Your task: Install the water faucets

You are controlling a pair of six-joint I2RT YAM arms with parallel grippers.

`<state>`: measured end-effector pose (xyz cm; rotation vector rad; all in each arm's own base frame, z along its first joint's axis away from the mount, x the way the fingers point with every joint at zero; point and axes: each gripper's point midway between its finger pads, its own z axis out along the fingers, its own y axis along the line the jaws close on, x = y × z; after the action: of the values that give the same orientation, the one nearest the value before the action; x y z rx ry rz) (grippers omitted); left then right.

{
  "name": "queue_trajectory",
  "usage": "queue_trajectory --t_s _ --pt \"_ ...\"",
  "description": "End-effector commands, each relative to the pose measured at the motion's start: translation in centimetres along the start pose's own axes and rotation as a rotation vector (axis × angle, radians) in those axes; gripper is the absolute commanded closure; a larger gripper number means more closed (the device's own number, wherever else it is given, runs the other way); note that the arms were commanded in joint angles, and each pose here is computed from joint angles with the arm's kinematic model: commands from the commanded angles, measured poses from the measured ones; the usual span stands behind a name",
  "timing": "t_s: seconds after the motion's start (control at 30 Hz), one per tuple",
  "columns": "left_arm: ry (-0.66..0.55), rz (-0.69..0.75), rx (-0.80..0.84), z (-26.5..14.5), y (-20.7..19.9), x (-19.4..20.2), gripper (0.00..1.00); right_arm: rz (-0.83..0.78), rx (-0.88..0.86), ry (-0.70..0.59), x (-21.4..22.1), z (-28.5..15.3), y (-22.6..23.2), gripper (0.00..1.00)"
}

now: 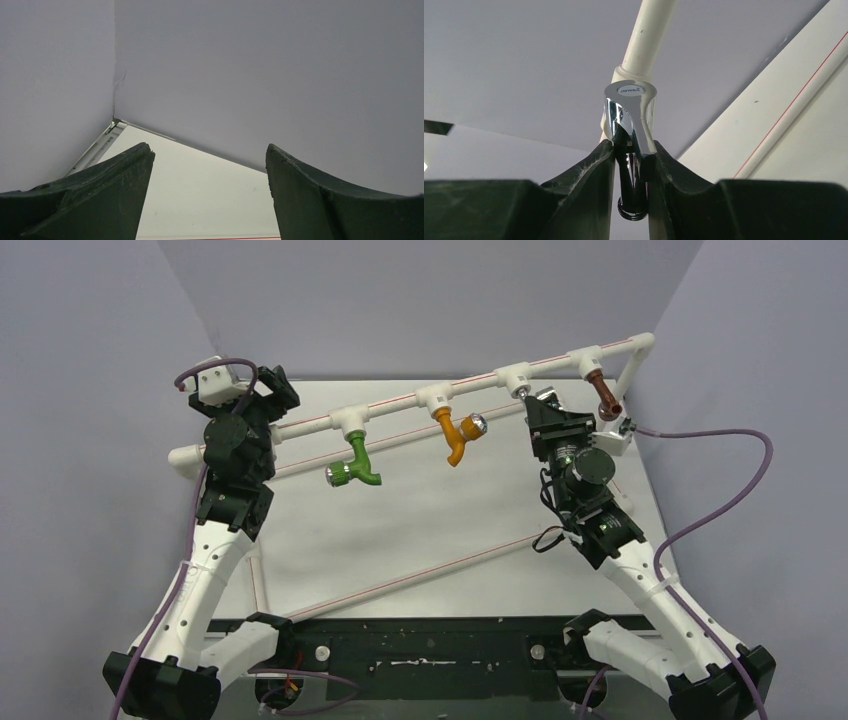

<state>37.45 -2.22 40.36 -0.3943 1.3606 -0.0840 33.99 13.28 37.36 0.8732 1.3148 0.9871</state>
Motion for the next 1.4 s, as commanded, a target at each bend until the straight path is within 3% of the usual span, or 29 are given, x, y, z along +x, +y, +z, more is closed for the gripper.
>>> queue_trajectory --t_s 0.0,0.17,0.37,0.63,0.77,0.93,1.13,1.37 --pt "0.413 0.204 -0.075 -3.6 3.8 12.6 0.20 0.347 -0.039 -0.010 -0.5 -0.1 2.0 1.00" --pt "0.412 0.205 -0.079 -3.6 4.0 12.6 0.20 0.463 -0.007 0.011 0.2 0.2 1.4 1.00" --pt "0.409 0.206 -0.084 -3.6 4.1 12.6 0.20 0.477 0.010 0.044 0.7 0.3 1.9 0.99" --pt "0.414 0.206 -0.085 -3.5 4.2 12.7 0.20 0.417 0.002 0.041 0.6 -0.5 1.2 0.52" --pt "0.412 0.206 -0.086 -3.5 4.2 12.6 0.20 0.367 0.003 0.055 0.5 -1.4 0.9 0.39" --pt "0.414 0.206 -0.084 -3.5 4.2 12.6 0.20 0.288 0.041 0.064 -0.1 -3.1 -0.2 0.31" --pt "0.415 0.205 -0.083 -3.5 4.2 12.7 0.20 0.040 0.049 0.055 -2.3 -5.7 0.2 0.26" --pt "0.416 0.203 -0.079 -3.5 4.1 12.7 0.20 -0.453 -0.103 0.033 -5.0 -8.0 3.0 0.26"
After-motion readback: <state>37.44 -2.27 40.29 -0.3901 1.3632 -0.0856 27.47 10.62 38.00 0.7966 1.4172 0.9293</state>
